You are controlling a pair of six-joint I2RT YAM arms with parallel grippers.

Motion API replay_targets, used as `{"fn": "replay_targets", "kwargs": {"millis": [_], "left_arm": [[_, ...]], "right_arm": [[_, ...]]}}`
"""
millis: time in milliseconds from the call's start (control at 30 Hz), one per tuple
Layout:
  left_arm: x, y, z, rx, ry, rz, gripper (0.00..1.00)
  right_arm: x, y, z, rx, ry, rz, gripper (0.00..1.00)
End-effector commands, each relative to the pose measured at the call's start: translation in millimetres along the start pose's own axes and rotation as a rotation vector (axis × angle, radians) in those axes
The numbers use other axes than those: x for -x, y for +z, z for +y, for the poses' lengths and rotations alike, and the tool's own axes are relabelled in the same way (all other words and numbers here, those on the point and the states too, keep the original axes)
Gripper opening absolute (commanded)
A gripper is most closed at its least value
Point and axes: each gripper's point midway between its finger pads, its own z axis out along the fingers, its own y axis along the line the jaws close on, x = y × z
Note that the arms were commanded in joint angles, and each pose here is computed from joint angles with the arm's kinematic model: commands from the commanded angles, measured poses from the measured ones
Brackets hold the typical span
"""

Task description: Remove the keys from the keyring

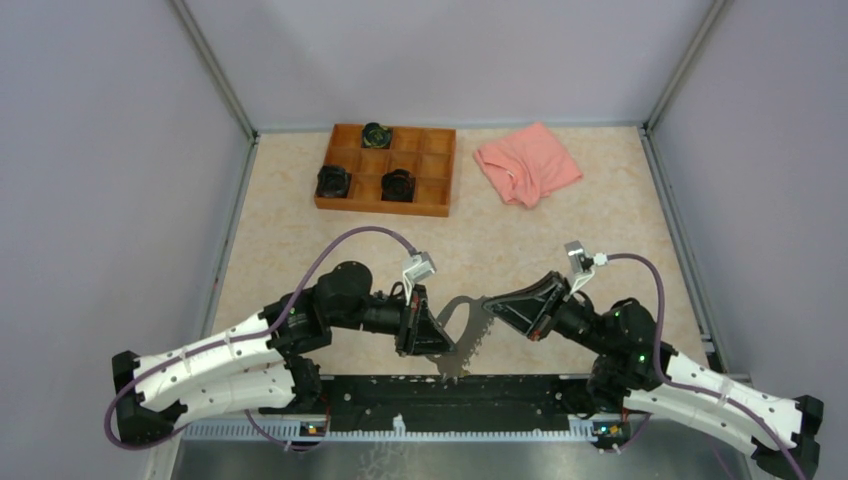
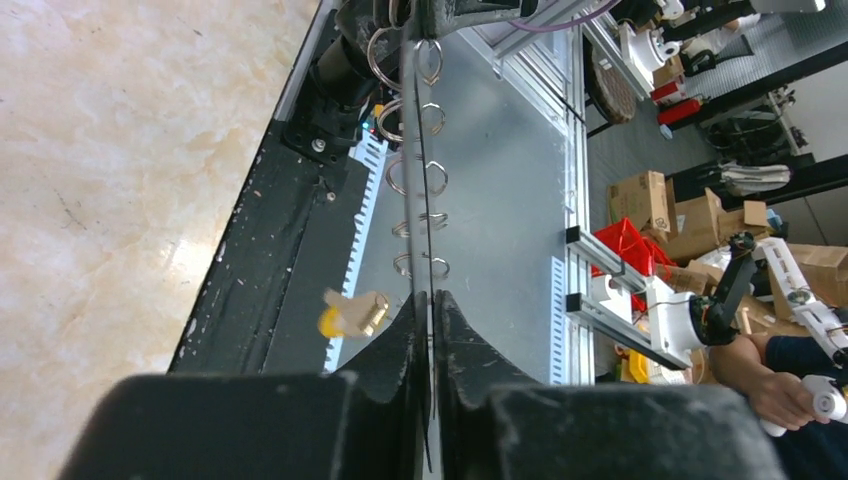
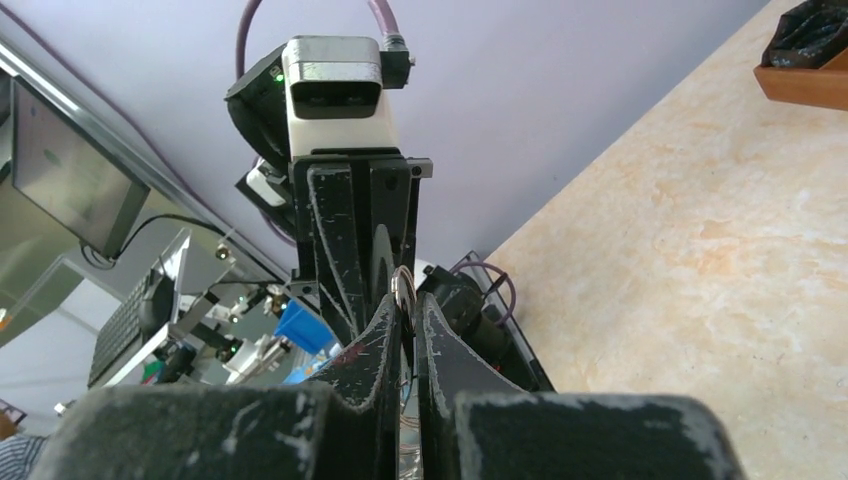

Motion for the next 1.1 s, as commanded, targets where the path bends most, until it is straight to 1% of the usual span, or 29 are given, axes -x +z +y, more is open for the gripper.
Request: {"fn": "replay_targets", "kwargs": {"millis": [0,33,100,133,167,200,233,433,633,800,967,1067], "left_arm": [[20.1,-4.7,-17.6,-0.042,0.019,-0.078,0.00],[21.6,-6.0,-17.4,-0.027,0.018,-0.076,0.00],[23.7,-8.9,-16.5,0.006,0.025,-0.064,0.00],[26.7,-10.8,-18.0,0.014,0.030,-0.067,0.00],[29.0,-12.2,-19.6,0.018,0.035,-0.069,0.00],[32.2,-13.5,-21.1,0.023,0.041,-0.075,0.00],[35.1,-14.8,-21.7,0.034,0.041,-0.079,0.00],[52.3,-18.7,-26.8,0.071,0.061,-0.109,0.00],[77.9,-25.3,-32.2,0.123,0.055,-0.174,0.00],[91.5,-29.2,-34.3,0.156,0.042,-0.192,0.00],[99.6,-29.5,-31.5,0.162,0.017,-0.191,0.00],[102.6,-30.7,-24.9,0.142,0.006,-0.182,0.00]], "right_arm": [[14.6,1.3,4.4,-0.005,-0.029,-0.049,0.00],[13.0,1.1,-0.9,-0.033,-0.049,-0.036,0.12],[12.1,-0.5,-13.0,-0.099,-0.091,-0.021,0.48],[12.3,-1.9,-19.1,-0.130,-0.110,-0.019,0.64],[12.9,-3.0,-23.6,-0.154,-0.126,-0.018,0.85],[14.1,-4.1,-26.2,-0.169,-0.144,-0.018,0.95],[16.4,-4.7,-27.1,-0.178,-0.161,-0.022,0.98],[28.3,-5.8,-22.0,-0.175,-0.265,-0.032,0.99],[31.1,-14.1,-10.3,-0.056,-0.345,-0.109,0.98],[27.4,-25.5,-6.6,0.043,-0.404,-0.189,0.91],[11.5,-22.3,-6.8,0.113,-0.452,-0.165,0.84],[2.6,-19.3,-10.3,0.128,-0.471,-0.141,0.82]]}}
